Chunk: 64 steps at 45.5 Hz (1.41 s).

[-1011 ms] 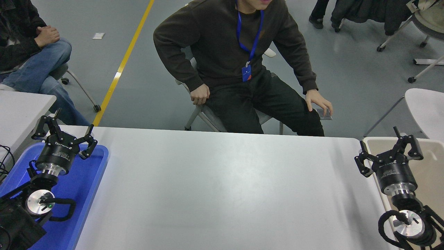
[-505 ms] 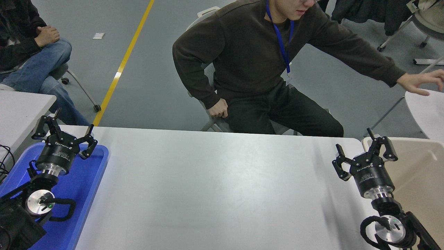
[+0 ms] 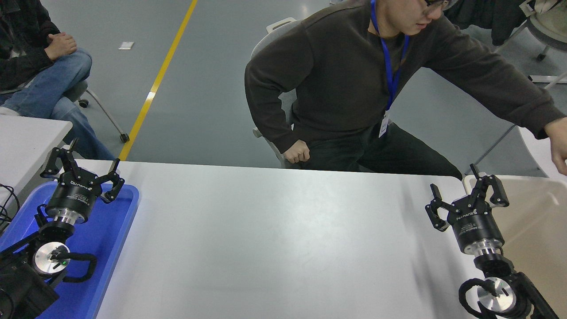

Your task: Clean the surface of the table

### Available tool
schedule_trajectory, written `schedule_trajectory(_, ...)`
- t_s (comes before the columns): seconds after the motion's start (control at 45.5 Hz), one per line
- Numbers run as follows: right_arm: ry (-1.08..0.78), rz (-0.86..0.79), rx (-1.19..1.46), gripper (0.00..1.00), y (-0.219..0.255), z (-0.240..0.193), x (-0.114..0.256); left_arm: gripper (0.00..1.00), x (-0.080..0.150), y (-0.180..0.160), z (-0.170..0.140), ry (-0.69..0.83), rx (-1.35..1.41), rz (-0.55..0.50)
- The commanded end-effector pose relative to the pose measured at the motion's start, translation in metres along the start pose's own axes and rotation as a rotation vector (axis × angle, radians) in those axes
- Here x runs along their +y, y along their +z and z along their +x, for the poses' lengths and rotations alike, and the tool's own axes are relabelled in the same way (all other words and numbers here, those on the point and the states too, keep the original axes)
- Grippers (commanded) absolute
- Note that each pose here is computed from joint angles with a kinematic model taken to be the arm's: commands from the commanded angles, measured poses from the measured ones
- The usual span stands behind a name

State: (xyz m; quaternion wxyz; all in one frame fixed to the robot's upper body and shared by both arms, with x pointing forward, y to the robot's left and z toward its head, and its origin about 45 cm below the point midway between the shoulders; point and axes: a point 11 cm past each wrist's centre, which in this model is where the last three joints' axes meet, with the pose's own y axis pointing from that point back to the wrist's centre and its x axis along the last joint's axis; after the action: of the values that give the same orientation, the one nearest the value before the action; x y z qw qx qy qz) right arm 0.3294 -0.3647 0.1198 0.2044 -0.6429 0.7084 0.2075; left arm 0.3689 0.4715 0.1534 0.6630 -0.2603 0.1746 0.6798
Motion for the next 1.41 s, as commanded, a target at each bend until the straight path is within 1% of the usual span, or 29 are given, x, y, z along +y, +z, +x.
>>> schedule_trajectory(0.0,0.039,0.006,0.041,0.99,0.0002,0.0063,0.0021,1.0,0.0,0.0,0.0,0.0,0.0,0.0)
schedule_trajectory(1.385,0.048,0.008,0.039,0.99,-0.0028,0.0114,0.0065,1.0,0.0,0.0,0.0,0.0,0.0,0.0)
